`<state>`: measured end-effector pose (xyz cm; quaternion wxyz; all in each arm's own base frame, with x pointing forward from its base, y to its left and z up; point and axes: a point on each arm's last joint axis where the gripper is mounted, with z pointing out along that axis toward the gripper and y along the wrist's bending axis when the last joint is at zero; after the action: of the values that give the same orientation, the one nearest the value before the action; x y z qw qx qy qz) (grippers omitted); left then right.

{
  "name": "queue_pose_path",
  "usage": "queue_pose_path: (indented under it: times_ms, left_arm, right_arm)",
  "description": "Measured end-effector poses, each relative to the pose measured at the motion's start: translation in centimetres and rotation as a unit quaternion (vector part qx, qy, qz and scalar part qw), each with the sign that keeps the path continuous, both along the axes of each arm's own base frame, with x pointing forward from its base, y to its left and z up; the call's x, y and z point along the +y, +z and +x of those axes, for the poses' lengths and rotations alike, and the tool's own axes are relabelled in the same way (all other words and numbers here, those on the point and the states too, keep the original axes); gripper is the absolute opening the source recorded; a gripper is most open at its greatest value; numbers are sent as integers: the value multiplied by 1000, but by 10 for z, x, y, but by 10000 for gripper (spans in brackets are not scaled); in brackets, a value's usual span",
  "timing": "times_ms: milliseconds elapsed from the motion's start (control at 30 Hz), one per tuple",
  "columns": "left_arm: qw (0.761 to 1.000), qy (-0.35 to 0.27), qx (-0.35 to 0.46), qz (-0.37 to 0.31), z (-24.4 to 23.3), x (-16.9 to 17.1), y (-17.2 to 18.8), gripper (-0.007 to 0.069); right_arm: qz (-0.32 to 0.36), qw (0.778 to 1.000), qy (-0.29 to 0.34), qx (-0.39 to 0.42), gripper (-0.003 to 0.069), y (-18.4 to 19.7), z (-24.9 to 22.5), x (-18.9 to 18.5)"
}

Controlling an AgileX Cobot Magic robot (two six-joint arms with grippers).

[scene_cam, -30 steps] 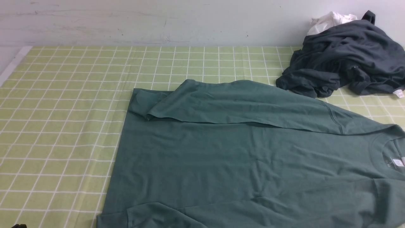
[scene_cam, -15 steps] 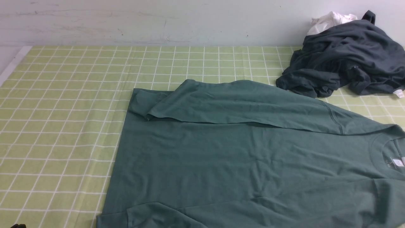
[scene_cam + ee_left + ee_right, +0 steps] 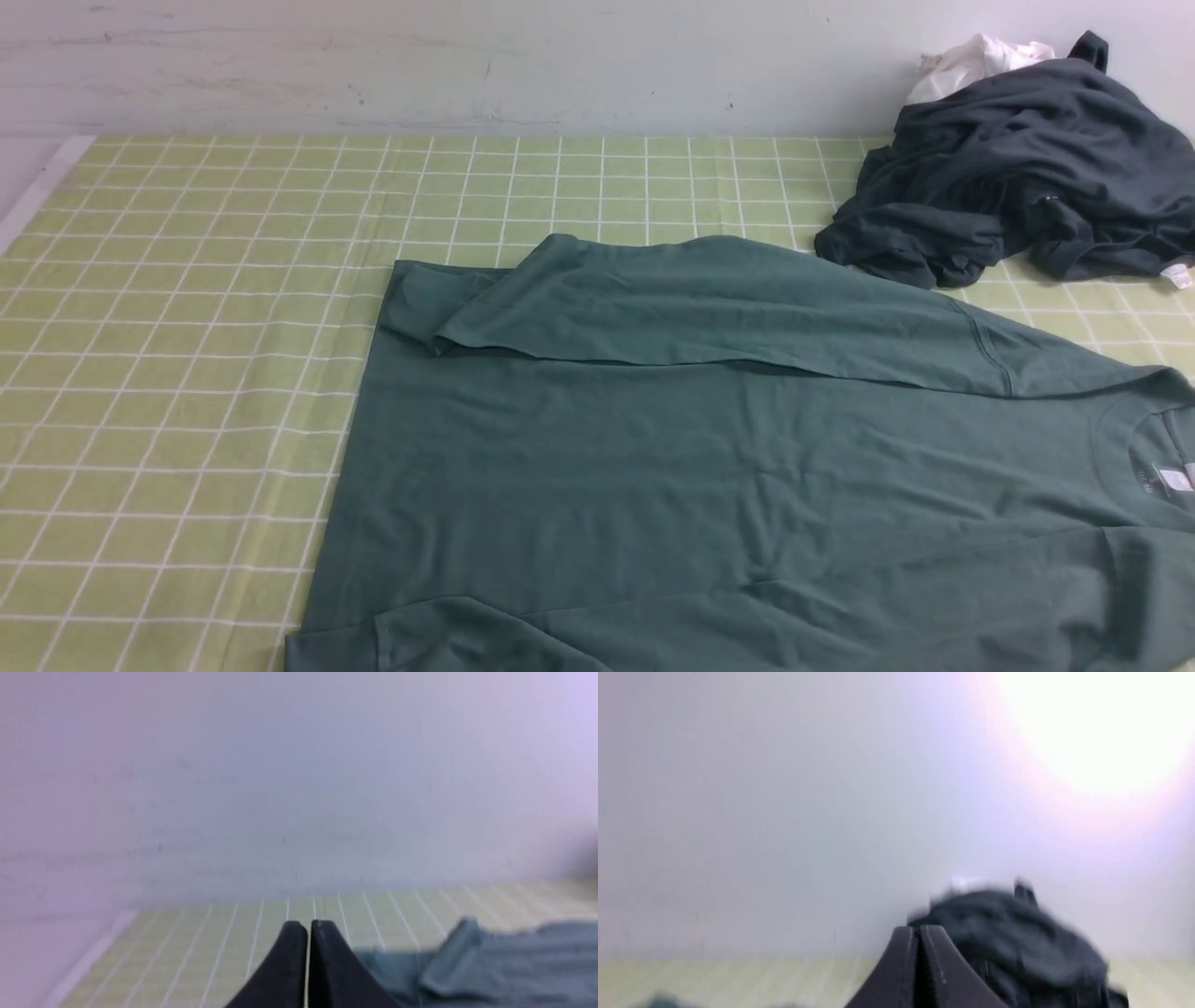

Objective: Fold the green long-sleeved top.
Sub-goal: Use the left arm to clamp the cuff closest to it

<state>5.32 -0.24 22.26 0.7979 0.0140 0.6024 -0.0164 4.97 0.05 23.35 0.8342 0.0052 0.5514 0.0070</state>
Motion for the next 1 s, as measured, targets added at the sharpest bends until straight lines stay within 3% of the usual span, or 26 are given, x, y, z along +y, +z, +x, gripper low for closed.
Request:
queue_pose_path:
  times_ms: [100,200,367,533,567,667,700,733,767,867,900,1000]
  left_arm:
    - [995,-11,-97,-31,-7,0,17,-4]
    - [982,-36,-168,-80,-14,1,29,-4]
    - [979,-64,-178,-80,-20,-4,85,-4]
    - [996,-34,-81,-9,2,-6,137,-4]
    - [996,-32,-78,-8,4,-5,140,-4]
    - [993,2,103,-49,47,0,118,-4]
    - [992,4,116,-54,49,1,116,-4]
    - [972,32,219,-82,64,4,95,-4]
    - [961,43,259,-92,68,5,86,-4]
    - [894,66,427,-116,80,4,50,-4]
    - [856,49,506,-96,84,-3,34,-1]
    - [800,-26,596,-60,89,-22,14,0]
  right_arm:
    - [16,993,15,-114,-6,18,-10,1]
    - [46,984,34,-169,-6,26,-17,1]
    - [68,979,49,-188,-6,54,-24,1]
    - [35,992,35,-117,-6,114,-17,2]
    - [33,994,30,-95,-6,116,-14,2]
    - [25,998,1,65,-6,132,19,-2]
    - [26,996,-3,84,-6,131,22,-2]
    - [34,984,-14,174,-6,122,38,-4]
    - [43,972,-18,229,-6,113,47,-5]
    - [76,907,-15,414,-6,79,70,-4]
    - [77,868,1,491,-6,62,77,0]
    - [54,805,61,588,-6,40,89,11]
